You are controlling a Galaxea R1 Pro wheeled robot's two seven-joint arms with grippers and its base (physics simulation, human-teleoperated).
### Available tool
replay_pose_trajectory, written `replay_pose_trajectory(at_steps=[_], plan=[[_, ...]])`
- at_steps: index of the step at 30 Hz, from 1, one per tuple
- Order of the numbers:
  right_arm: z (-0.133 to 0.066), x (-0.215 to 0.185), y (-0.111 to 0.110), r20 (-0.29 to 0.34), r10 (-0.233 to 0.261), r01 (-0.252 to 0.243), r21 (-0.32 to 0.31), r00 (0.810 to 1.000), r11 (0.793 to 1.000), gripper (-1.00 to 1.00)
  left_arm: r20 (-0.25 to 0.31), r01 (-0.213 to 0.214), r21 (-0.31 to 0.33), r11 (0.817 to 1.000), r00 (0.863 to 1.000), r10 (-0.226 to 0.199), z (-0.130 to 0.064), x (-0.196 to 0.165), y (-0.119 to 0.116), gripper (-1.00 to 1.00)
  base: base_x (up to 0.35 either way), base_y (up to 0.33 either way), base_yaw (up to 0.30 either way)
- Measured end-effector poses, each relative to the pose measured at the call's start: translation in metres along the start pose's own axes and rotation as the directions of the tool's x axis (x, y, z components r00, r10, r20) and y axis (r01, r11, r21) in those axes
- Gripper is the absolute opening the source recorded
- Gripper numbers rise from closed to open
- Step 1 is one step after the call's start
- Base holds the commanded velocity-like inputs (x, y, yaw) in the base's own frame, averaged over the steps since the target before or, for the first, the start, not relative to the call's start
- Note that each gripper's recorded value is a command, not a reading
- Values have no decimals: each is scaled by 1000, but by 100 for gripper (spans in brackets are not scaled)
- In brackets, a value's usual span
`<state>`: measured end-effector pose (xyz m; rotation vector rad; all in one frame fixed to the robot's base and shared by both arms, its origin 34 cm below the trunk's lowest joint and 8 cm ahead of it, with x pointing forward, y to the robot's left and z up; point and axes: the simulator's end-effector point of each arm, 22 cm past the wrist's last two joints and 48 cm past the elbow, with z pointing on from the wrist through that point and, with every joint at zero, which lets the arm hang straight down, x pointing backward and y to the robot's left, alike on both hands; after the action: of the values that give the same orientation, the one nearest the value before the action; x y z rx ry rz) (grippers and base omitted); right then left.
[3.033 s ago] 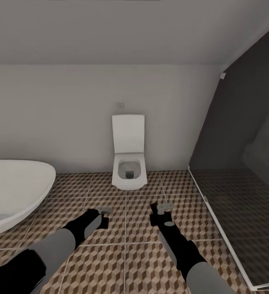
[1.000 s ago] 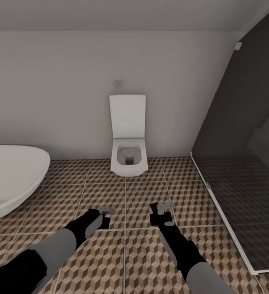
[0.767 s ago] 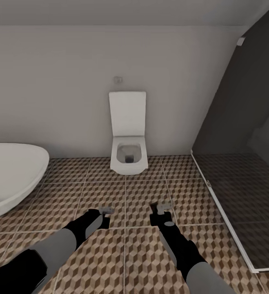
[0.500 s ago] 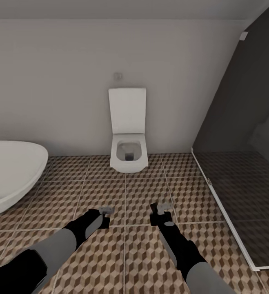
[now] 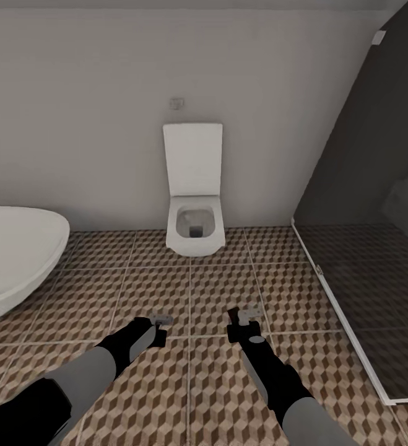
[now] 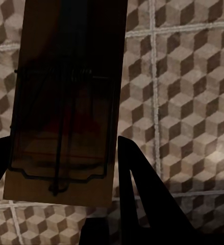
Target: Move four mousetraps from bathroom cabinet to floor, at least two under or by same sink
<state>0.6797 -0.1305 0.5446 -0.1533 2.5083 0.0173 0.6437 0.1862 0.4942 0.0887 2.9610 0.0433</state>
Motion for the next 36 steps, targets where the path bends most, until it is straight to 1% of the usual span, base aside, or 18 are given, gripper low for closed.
replay_pose_trajectory(at_steps=[4, 10, 13, 22, 36], plan=[[2, 3, 1, -6, 0, 0, -1, 1000, 1000, -100, -5, 0, 1, 1000, 1000, 0, 3, 2, 0, -100, 0, 0, 0], [4, 8, 1, -13, -1, 1, -2, 1000, 1000, -100, -9, -13, 17, 1000, 1000, 14, 4, 4, -15, -100, 1, 0, 0], [4, 9, 2, -15, -1, 1, -3, 1000, 1000, -100, -11, -16, 19, 1000, 1000, 16, 5, 6, -18, -100, 122, 17, 0], [4, 9, 2, -16, -1, 1, -3, 1000, 1000, -100, -12, -18, 18, 1000, 1000, 18, 5, 6, -19, -100, 296, 61, 0], [4, 9, 2, -16, -1, 1, -3, 1000, 1000, -100, -12, -17, 18, 1000, 1000, 18, 5, 6, -19, -100, 330, 6, 0]])
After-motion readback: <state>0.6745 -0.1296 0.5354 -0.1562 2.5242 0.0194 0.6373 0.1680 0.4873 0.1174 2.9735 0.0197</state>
